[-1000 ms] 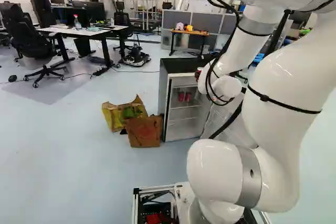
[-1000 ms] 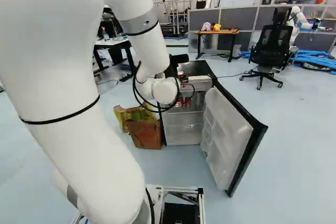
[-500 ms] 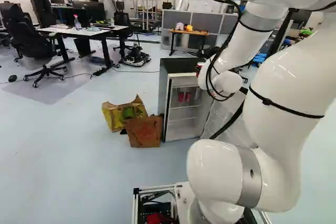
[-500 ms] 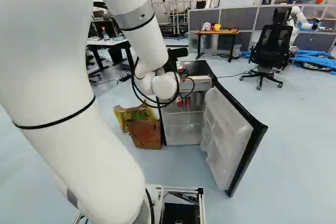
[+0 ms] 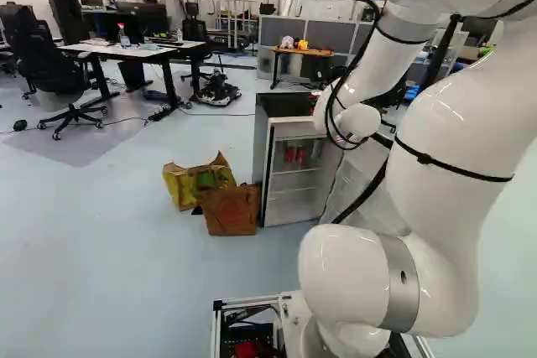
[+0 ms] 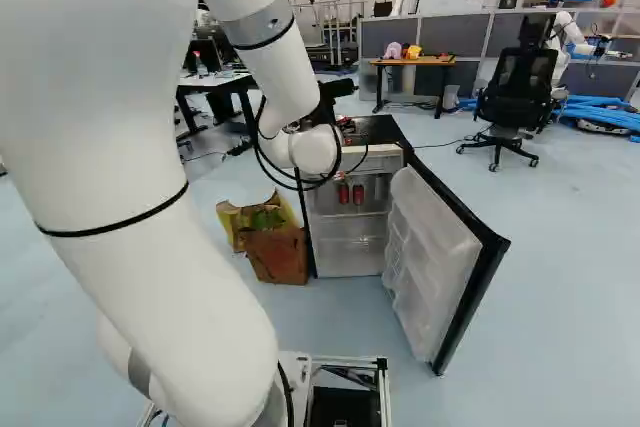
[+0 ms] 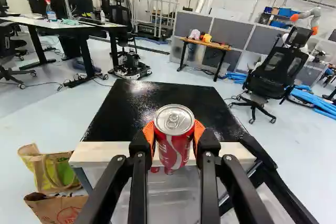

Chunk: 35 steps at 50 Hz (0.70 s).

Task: Grab a drink from the fridge

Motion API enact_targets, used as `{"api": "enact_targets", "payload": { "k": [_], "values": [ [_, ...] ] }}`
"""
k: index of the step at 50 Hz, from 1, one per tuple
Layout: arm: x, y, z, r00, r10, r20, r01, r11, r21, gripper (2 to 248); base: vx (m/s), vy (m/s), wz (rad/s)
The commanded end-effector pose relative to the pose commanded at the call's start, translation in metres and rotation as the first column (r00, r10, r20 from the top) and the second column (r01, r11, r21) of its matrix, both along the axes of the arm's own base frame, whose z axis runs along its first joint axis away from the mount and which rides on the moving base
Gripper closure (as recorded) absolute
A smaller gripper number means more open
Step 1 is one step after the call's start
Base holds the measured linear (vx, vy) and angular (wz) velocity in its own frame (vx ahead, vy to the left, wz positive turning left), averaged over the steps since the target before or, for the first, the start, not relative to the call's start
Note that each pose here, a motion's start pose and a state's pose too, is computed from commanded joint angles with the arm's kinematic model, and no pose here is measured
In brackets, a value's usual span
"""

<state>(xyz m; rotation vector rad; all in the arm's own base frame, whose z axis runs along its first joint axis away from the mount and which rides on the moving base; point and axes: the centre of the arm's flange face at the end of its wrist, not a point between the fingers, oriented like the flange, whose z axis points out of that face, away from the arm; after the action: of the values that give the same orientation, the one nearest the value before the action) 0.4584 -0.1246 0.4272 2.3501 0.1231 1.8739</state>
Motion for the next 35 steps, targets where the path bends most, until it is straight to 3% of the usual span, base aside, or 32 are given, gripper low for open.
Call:
{"api": "enact_targets", "payload": {
  "k": [35],
  "values": [
    [0.072,0.015,-0.006,0.998,0.065,-0.001,-0.065,0.998,-0.006,156,0.0,0.0,0.0]
  ]
}}
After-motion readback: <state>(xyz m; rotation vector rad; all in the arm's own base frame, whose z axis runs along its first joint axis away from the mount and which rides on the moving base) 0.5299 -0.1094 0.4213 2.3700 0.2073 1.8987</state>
